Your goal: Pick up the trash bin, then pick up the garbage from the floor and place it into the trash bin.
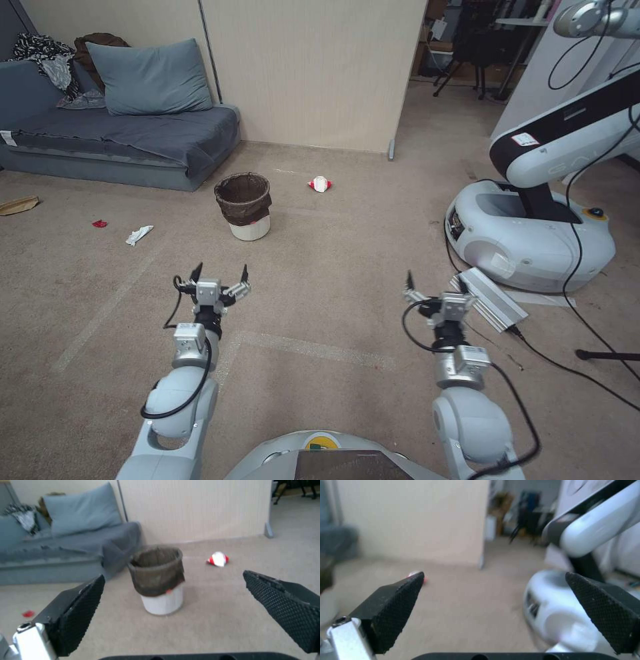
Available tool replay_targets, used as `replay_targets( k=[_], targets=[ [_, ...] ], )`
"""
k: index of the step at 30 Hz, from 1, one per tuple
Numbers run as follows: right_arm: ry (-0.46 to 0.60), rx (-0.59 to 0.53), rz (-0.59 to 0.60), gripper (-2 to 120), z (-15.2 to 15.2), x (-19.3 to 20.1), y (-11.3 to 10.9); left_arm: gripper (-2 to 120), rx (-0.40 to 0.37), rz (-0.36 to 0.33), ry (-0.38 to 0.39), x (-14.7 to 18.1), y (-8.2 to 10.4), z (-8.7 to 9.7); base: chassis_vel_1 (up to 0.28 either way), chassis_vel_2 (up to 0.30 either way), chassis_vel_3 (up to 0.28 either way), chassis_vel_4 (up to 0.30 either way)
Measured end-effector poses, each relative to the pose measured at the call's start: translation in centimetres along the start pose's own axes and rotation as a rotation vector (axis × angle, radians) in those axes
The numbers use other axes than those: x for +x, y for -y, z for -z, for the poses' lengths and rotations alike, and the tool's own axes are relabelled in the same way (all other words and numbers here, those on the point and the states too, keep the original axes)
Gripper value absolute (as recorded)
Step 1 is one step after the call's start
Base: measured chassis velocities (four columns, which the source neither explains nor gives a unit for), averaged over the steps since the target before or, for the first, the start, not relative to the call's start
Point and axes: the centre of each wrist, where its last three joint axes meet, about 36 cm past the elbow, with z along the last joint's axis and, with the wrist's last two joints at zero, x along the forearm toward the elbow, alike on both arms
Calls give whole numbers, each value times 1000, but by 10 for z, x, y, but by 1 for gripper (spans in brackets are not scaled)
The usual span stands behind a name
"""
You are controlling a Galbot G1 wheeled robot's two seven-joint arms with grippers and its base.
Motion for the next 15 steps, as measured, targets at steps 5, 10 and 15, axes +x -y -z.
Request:
replay_targets(
  k=[5,10,15],
  targets=[
    [26,-13,-14,100,3,0,2,100,-9,11,-1,2,1,9,0,0,0,0],
    [49,-16,-12,100,2,-1,2,100,-14,14,-3,3,1,9,0,0,0,0],
    [57,-6,-2,100,-2,-1,4,100,-17,15,-3,3,1,8,0,0,0,0]
  ],
)
